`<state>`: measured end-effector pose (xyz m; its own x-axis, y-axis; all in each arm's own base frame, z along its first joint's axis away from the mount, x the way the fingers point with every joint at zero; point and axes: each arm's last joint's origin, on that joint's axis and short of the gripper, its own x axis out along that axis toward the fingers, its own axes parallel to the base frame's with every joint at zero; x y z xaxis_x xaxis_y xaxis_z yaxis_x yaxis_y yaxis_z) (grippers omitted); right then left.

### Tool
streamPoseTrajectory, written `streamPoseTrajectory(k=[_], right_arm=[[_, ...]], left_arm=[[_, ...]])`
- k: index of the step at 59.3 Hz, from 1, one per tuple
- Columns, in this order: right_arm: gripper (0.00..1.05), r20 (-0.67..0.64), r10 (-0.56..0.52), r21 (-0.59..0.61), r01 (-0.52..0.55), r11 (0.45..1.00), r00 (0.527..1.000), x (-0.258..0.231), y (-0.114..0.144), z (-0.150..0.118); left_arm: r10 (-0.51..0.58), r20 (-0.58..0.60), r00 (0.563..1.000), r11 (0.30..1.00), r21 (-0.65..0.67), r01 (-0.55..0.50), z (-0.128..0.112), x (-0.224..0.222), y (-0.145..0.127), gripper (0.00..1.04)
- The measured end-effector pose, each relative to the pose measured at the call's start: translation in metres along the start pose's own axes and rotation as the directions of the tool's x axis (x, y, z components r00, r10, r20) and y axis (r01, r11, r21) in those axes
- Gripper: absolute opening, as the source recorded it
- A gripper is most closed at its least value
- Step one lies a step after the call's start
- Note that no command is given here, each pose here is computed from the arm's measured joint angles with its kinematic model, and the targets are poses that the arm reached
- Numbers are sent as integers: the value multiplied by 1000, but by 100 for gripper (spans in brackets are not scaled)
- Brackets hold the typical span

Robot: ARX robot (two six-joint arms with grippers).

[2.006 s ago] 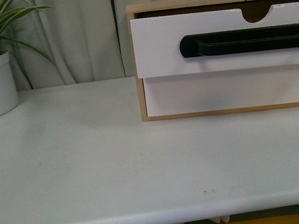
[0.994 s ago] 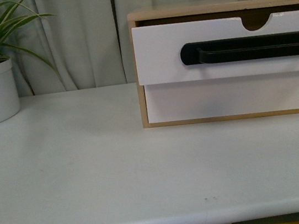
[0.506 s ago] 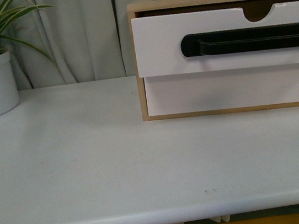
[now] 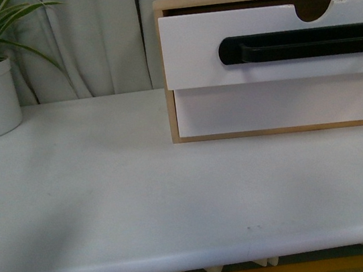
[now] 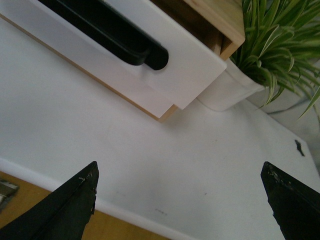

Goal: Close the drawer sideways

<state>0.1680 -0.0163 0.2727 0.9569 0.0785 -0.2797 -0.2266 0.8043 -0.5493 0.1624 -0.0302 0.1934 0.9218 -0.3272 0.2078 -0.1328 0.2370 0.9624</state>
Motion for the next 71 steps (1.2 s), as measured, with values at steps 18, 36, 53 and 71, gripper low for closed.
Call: streamPoseTrajectory(k=[18,36,53,71], right_arm=[[95,-3,35,-86,-35,996,999,25,-43,29],[95,-38,76,-133,-80,988,996,56,-66,42],[95,-75,99,-150,-109,983,992,80,-75,40],[95,-85,104,-150,-116,982,991,95,-81,39]], left_arm=[[-124,146,981,981,163,100,1,47,11,98],[-157,186,970,975,186,122,16,105,30,98],[-168,259,951,977,171,126,59,137,32,98],[-175,300,938,978,166,130,86,171,23,98]])
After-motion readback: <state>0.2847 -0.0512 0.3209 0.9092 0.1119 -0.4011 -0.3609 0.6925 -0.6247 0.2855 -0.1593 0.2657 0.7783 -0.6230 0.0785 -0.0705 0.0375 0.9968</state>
